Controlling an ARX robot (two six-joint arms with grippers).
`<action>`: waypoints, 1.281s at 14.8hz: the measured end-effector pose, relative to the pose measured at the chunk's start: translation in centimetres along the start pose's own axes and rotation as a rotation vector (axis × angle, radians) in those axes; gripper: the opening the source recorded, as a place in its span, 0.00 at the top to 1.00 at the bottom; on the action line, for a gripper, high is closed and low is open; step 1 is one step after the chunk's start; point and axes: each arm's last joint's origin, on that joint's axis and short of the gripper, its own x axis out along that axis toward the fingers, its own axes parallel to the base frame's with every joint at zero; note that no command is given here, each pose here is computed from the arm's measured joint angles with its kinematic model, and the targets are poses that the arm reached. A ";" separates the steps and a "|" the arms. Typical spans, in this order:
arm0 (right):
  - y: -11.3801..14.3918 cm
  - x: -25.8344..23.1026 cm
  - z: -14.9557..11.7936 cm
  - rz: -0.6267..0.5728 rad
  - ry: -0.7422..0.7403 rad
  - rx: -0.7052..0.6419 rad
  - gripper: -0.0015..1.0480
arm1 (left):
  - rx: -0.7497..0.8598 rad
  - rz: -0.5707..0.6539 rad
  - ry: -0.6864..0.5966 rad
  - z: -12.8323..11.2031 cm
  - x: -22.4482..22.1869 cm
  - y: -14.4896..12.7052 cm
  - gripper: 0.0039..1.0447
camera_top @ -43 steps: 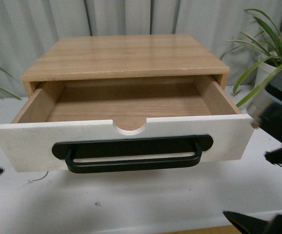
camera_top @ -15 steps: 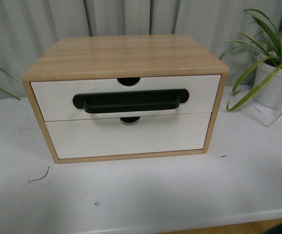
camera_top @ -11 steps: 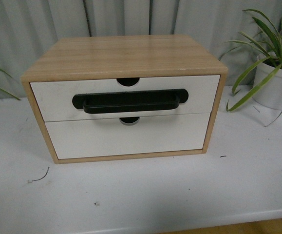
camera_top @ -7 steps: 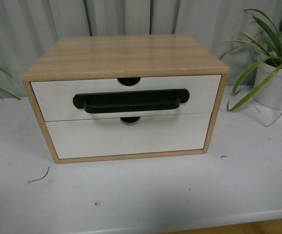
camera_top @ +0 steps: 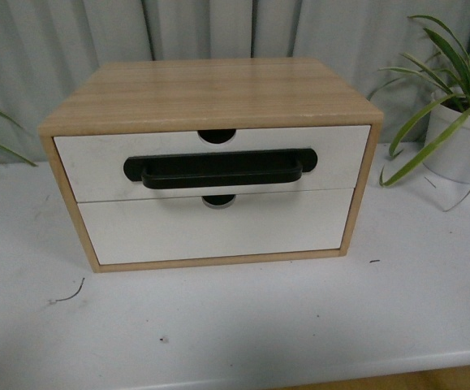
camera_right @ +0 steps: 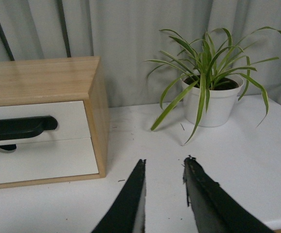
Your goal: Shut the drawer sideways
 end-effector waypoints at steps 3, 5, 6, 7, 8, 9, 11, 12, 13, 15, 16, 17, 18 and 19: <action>-0.2 -0.2 0.0 0.002 -0.007 0.001 0.87 | -0.002 -0.019 0.003 0.0 0.0 -0.8 0.87; -1.4 -0.4 -0.3 -0.026 -0.010 -0.002 0.98 | -0.005 -0.015 0.002 0.0 0.0 -0.9 0.99; -1.3 -0.5 -0.7 -0.003 -0.030 -0.002 0.98 | -0.004 -0.012 0.001 0.0 0.0 -0.8 0.99; -1.2 -0.6 -0.9 0.006 -0.014 -0.003 0.98 | -0.004 -0.012 0.001 0.0 0.0 -0.9 0.99; -1.3 -0.8 -0.9 0.002 -0.021 -0.004 0.98 | -0.004 -0.013 0.001 0.0 0.0 -0.9 0.99; -1.2 -0.9 -0.8 0.003 -0.027 -0.004 0.98 | -0.004 -0.013 0.001 0.0 0.0 -0.9 0.99; -1.3 -1.8 -1.4 0.003 0.019 -0.003 0.98 | -0.004 -0.012 0.001 0.0 0.0 -0.9 0.99; -1.2 -2.0 -0.9 0.004 -0.037 -0.004 0.98 | -0.004 -0.013 0.002 0.0 0.0 -0.9 0.99; -1.3 -2.0 -1.3 0.003 -0.004 -0.005 0.98 | -0.004 -0.013 0.001 0.0 0.0 -0.9 0.99; -1.3 -2.0 -1.2 0.003 -0.013 -0.005 0.98 | -0.004 -0.013 0.002 0.0 0.0 -0.9 0.99; -1.3 -2.0 -1.2 0.003 -0.014 -0.005 0.98 | -0.004 -0.013 0.001 0.0 0.0 -0.9 0.99; -1.3 -2.0 -1.2 0.003 -0.014 -0.006 0.97 | -0.004 -0.013 0.001 0.0 0.0 -0.9 0.99; -1.3 -2.0 -1.2 0.003 -0.014 -0.006 0.88 | -0.005 -0.013 0.001 0.0 0.0 -0.9 0.92; -1.3 -2.0 -1.2 0.003 -0.014 -0.006 0.75 | -0.005 -0.013 0.001 0.0 0.0 -0.9 0.80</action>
